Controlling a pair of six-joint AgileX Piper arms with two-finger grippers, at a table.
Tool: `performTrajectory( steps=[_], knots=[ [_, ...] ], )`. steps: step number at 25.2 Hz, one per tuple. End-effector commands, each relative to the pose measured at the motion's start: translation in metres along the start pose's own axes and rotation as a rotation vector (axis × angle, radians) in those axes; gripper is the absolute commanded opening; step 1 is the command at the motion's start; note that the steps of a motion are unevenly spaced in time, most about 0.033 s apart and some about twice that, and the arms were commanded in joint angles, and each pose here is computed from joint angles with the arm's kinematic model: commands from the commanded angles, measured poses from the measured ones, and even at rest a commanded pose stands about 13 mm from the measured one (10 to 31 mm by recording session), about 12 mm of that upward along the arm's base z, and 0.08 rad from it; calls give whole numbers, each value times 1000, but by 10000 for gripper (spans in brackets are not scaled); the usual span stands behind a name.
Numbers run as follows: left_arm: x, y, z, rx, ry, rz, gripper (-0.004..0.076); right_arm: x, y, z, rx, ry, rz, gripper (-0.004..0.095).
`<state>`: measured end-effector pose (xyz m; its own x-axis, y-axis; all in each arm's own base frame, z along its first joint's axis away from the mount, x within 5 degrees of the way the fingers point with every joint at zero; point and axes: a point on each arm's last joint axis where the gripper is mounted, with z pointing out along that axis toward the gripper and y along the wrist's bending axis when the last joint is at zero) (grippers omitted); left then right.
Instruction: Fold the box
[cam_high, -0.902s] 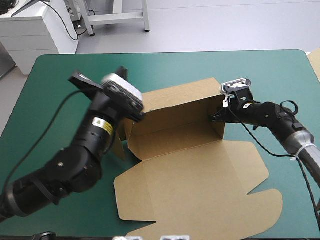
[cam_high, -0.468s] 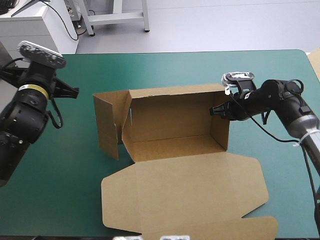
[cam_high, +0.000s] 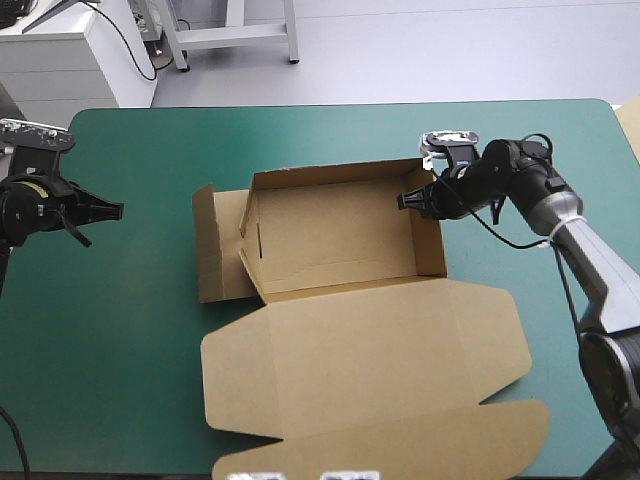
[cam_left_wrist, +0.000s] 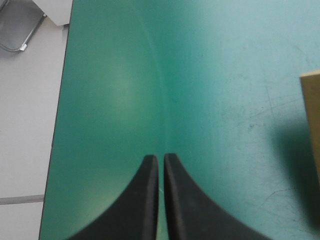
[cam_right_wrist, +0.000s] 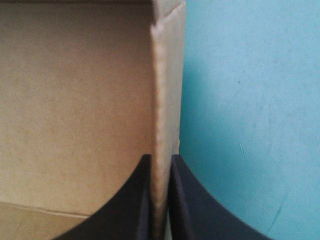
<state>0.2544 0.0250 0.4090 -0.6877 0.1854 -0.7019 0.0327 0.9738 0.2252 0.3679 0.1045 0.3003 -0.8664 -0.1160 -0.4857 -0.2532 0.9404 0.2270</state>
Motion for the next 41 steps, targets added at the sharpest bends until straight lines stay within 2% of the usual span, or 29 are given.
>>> performTrajectory(
  steps=[1, 4, 6, 9, 14, 18, 26, 32, 33, 35, 36, 37, 39, 41],
  knots=[
    [-10, 2, -15, 1, -97, -10, 16, -10, 6, -1, 25, -38, -41, 194],
    [-10, 2, -13, 4, -86, -9, 15, -21, 10, -6, 37, -102, -71, 335],
    [-9, 1, -10, 7, -70, -9, 15, -29, 11, -15, 53, -135, -92, 394],
    [-7, 1, -5, 12, -36, 15, 15, -43, 15, -38, 81, -170, -135, 402],
    [-7, 1, -5, 13, -31, 15, 15, -54, 17, -77, 146, -153, -184, 402],
    [-7, 1, -5, 13, -32, 15, 15, -53, 19, -93, 158, -108, -184, 390],
    [-7, -7, -5, 94, -27, -46, 15, -42, 17, -39, 47, 63, -98, 389],
    [-1, -9, -5, 112, 33, -45, 11, -40, 6, 11, 53, 179, -42, 389],
    [1, -9, -6, 117, 54, -44, 11, -38, 6, 22, 33, 203, -30, 388],
    [1, -9, -6, 115, 56, -43, 12, -38, 8, 29, 1, 218, -35, 351],
    [1, -9, -6, 115, 56, -43, 12, -37, 9, 30, -6, 220, -36, 289],
    [1, -9, -6, 115, 56, -43, 12, -37, 9, 30, -6, 218, -37, 212],
    [0, -10, -3, 120, 58, -46, 12, -38, 10, 30, 1, 207, -43, -22],
    [0, -10, 2, 124, 68, -67, 12, -40, 10, 24, 8, 187, -46, -10]
  ],
)
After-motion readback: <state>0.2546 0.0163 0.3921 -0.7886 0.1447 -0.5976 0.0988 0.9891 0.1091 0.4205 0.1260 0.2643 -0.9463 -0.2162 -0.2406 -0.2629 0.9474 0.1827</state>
